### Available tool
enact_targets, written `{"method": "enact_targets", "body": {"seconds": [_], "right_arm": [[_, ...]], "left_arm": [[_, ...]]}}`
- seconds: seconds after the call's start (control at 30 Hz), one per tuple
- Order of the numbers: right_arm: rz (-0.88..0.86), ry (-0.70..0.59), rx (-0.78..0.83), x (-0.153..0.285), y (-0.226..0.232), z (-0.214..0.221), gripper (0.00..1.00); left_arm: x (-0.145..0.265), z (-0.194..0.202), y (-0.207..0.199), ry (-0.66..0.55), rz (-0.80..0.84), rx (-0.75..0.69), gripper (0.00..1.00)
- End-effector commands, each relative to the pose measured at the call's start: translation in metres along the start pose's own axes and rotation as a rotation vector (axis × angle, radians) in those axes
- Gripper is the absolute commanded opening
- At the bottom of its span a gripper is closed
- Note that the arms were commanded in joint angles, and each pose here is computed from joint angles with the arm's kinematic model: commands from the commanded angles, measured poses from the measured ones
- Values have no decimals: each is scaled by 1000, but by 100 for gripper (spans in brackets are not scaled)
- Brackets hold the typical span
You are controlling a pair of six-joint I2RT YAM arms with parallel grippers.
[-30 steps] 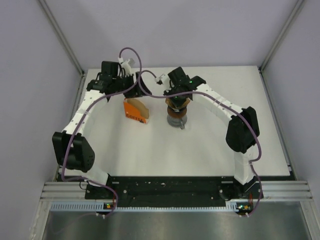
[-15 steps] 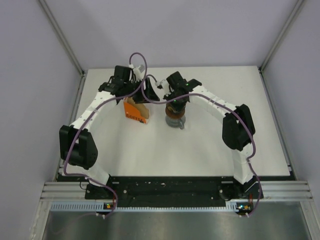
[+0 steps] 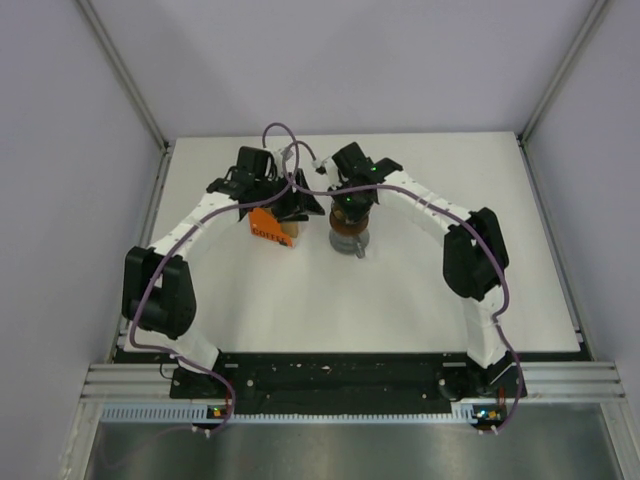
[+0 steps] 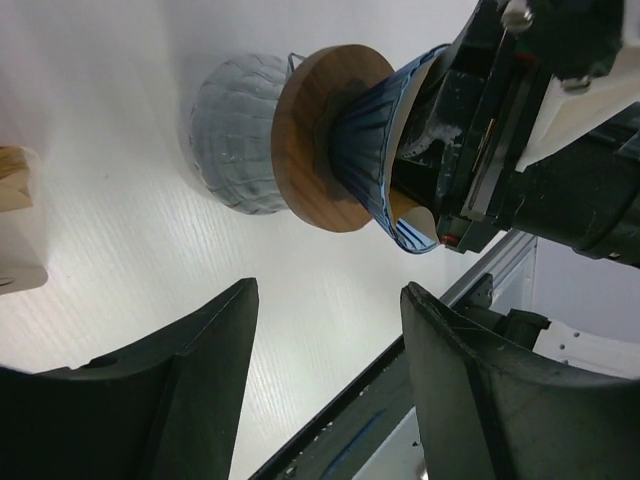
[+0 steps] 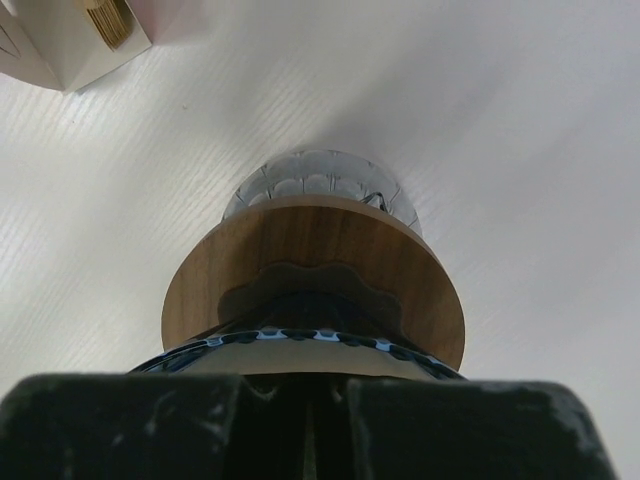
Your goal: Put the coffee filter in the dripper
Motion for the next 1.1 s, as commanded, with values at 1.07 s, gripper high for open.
{"method": "enact_targets", "body": {"seconds": [1.07], "right_arm": [[-53,42,31,-11,14,10,0]], "left_arm": [[-3,-27,-25,-74,195,-62,48]]}}
Point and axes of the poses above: each gripper's point midway between its finger pads, its own x axis back along the fingers, its own y axis along the line the jaws close on, z = x × y, the point moved 10 cm from there along x, back along the fingers, and after that the axes turned 12 degrees about -x, right-handed, at the moved point
